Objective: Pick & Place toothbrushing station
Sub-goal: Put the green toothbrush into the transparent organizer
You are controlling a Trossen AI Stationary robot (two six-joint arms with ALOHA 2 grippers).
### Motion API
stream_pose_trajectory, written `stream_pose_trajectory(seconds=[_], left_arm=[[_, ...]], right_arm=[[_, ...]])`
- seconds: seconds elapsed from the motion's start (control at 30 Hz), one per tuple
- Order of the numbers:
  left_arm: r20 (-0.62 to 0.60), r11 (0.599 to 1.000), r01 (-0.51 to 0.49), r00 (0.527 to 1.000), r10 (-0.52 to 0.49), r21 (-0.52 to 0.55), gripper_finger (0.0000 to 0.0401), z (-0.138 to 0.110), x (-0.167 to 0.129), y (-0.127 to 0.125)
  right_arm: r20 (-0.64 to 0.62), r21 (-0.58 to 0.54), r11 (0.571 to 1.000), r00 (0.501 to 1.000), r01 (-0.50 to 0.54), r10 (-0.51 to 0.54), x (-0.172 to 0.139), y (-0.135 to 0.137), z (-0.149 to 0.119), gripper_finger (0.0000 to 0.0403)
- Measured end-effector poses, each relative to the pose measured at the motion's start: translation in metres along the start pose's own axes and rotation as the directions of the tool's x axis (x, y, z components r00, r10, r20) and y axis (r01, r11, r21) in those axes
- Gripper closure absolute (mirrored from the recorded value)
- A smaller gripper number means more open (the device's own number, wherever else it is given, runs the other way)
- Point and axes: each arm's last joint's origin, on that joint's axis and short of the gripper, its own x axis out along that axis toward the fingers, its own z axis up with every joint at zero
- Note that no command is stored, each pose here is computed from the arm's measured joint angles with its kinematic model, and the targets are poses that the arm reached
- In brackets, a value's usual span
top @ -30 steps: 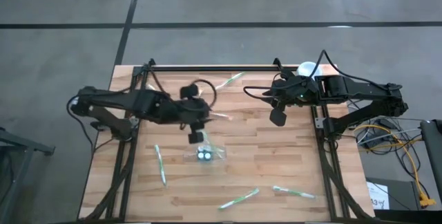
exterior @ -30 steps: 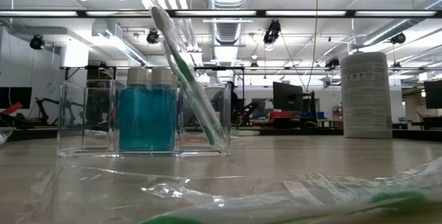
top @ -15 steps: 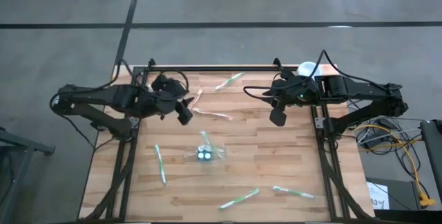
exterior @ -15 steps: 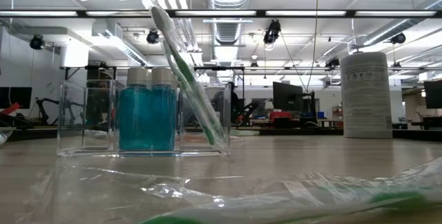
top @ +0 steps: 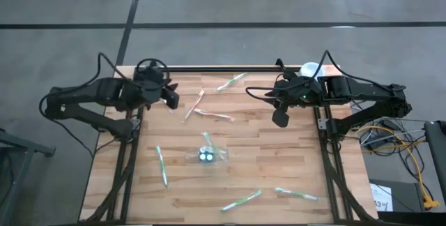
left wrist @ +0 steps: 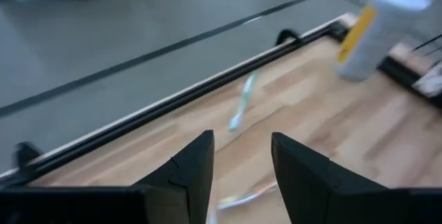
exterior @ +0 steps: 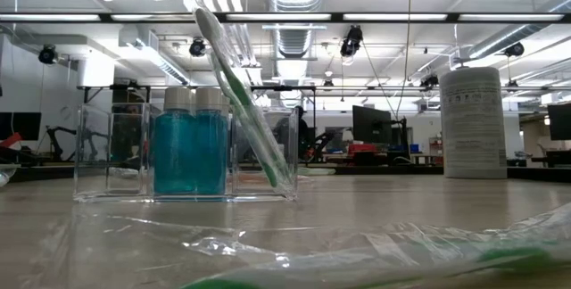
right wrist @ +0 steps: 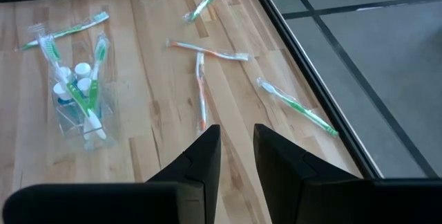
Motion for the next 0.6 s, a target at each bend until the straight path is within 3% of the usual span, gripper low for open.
stream_pose_trajectory(seconds=[0.2, 0.37, 0.6], left_arm=[[-0.027, 0.994, -0.105, 0.994, 0.106, 0.021, 0.0252, -0.001, 0.003, 0.015], [-0.032, 0.976, -0.178, 0.984, 0.176, -0.126, 0.0252, 0.003, 0.008, 0.026], [-0.054, 0.864, -0.304, 0.950, 0.309, -0.403, 0.0252, 0.010, 0.026, 0.039]], right_arm=[[0.000, 0.000, 1.000, 1.000, 0.000, 0.000, 0.000, 0.000, 0.000, 0.0321], [0.000, 0.000, 1.000, 1.000, 0.000, 0.000, 0.000, 0.000, 0.000, 0.0321], [0.000, 0.000, 1.000, 1.000, 0.000, 0.000, 0.000, 0.000, 0.000, 0.0321]])
